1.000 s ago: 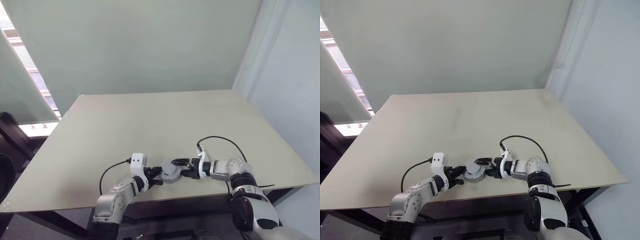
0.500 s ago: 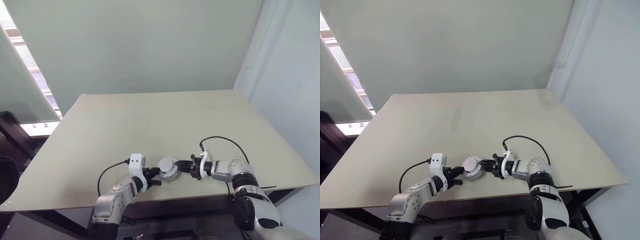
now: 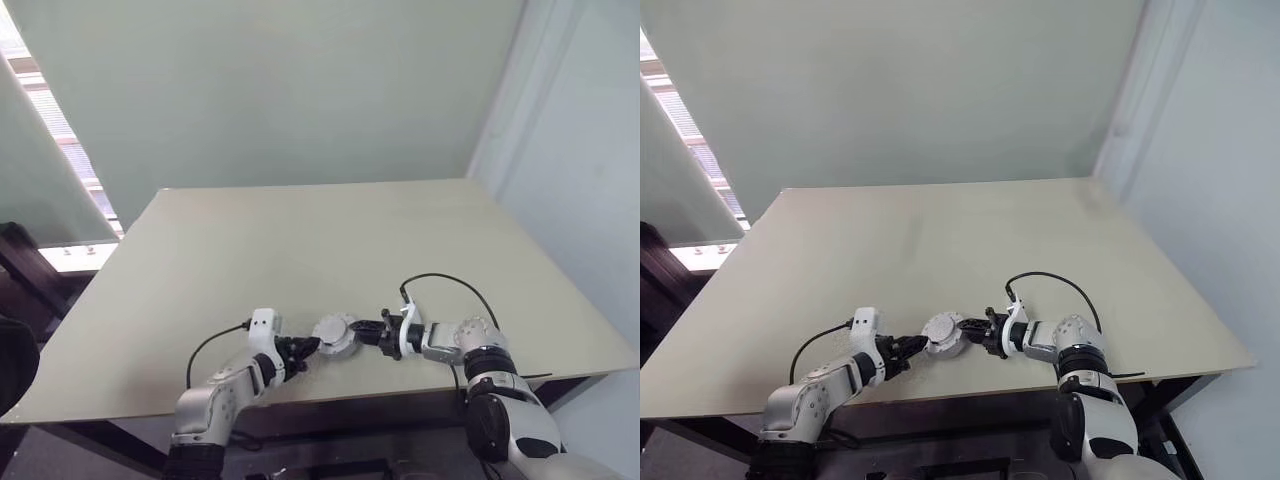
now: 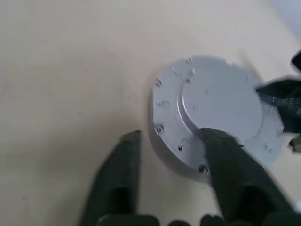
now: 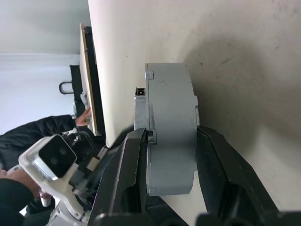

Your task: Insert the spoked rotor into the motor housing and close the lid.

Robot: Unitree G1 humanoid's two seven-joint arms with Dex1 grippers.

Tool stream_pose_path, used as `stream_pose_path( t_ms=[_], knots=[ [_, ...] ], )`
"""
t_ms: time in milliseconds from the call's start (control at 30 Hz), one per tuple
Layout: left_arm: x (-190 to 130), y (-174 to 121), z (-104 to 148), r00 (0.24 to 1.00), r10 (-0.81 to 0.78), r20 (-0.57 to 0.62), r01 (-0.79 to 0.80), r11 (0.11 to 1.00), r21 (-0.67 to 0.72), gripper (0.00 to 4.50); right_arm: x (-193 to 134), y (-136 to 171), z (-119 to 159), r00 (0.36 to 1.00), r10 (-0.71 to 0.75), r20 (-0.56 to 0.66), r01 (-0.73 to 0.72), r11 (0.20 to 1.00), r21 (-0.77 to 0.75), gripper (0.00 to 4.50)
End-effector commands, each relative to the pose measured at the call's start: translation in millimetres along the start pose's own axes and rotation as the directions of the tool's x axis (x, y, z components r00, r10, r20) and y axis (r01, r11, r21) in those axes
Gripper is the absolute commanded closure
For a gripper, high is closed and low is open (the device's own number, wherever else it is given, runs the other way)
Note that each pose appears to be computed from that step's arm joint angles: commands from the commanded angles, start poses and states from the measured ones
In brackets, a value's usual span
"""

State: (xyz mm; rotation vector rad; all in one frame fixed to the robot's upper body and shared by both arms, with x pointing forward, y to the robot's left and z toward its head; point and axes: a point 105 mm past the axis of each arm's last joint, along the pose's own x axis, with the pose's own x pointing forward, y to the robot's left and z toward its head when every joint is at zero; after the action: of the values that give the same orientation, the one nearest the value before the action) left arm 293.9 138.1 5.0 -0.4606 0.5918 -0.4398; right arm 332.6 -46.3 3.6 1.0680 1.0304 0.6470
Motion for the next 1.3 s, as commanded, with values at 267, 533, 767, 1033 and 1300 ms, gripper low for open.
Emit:
stream_pose_path(
  t_ms=[267,533,767,1033,1300],
  knots=[
    [-46.0,28.8,61.5,0.953,0.058,0.298,0.029,0.960,-0.280,0.00,-1.8,19.2,4.7,0.987,0.149,0.055,-0.151,0.987,0.054,3.31],
    [-52.0,15.4,45.0,0.952,-0.033,0.305,0.171,0.882,-0.438,0.00,-3.4,47.7,10.8,0.956,0.279,0.094,-0.285,0.956,0.064,3.31],
    [-51.9,2.0,36.3,0.926,-0.103,0.363,0.304,0.773,-0.557,0.00,-0.7,79.5,12.4,0.928,0.359,0.097,-0.363,0.932,0.022,3.31],
    [-43.7,-19.8,33.8,0.895,-0.176,0.411,0.413,0.675,-0.612,0.00,2.6,102.0,5.1,0.917,0.394,0.061,-0.394,0.919,-0.020,3.31],
    [-33.1,-28.6,34.0,0.885,-0.194,0.423,0.441,0.642,-0.627,0.00,4.4,109.4,-5.7,0.912,0.410,0.019,-0.409,0.912,-0.024,3.31]
  ],
)
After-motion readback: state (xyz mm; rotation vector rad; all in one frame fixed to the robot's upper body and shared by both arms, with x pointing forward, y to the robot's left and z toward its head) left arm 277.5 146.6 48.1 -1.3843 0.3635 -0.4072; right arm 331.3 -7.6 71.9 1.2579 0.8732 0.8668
